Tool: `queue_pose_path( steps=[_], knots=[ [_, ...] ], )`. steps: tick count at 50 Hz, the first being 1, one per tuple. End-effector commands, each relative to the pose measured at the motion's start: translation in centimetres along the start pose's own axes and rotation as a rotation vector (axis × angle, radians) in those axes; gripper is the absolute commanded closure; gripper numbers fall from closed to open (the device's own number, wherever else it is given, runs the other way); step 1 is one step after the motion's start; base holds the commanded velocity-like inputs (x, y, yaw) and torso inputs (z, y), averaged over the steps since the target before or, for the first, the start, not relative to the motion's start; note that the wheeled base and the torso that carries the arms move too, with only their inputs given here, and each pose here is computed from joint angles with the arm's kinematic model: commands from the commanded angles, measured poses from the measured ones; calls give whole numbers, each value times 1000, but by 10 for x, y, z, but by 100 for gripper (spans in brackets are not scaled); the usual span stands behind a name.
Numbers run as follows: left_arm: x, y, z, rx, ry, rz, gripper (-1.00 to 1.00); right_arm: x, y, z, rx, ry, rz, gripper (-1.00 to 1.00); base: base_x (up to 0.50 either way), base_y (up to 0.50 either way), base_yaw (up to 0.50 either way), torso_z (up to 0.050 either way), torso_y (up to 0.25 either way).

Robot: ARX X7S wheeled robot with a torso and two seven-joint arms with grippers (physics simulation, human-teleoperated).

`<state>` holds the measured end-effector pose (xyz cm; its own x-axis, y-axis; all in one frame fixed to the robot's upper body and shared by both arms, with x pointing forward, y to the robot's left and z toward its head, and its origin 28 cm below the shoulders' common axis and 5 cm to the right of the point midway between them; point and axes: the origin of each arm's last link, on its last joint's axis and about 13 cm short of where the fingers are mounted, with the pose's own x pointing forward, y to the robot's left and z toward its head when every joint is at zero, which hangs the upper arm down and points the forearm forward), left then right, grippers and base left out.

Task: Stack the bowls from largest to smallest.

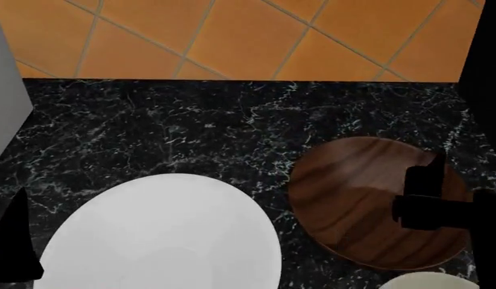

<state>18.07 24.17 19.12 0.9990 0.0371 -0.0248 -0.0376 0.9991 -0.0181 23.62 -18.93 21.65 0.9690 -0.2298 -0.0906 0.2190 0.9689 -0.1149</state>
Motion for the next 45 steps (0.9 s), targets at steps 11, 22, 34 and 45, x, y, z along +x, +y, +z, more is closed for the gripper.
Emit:
queue_pose_path(
  steps=[11,22,34,45],
  knots=[
    [0,3,-1,-37,-17,6,-100,40,-14,-15,61,254,4,-100,0,0,0,0,0],
    [0,1,-5,-29,-15,1,-100,29,-18,-27,87,283,3,-100,0,0,0,0,0],
    [1,0,-6,-26,-9,-2,-100,31,-13,-38,198,355,54,-100,0,0,0,0,0],
    [2,-3,-9,-25,2,-14,-100,46,-14,-35,324,424,81,-100,0,0,0,0,0]
  ],
)
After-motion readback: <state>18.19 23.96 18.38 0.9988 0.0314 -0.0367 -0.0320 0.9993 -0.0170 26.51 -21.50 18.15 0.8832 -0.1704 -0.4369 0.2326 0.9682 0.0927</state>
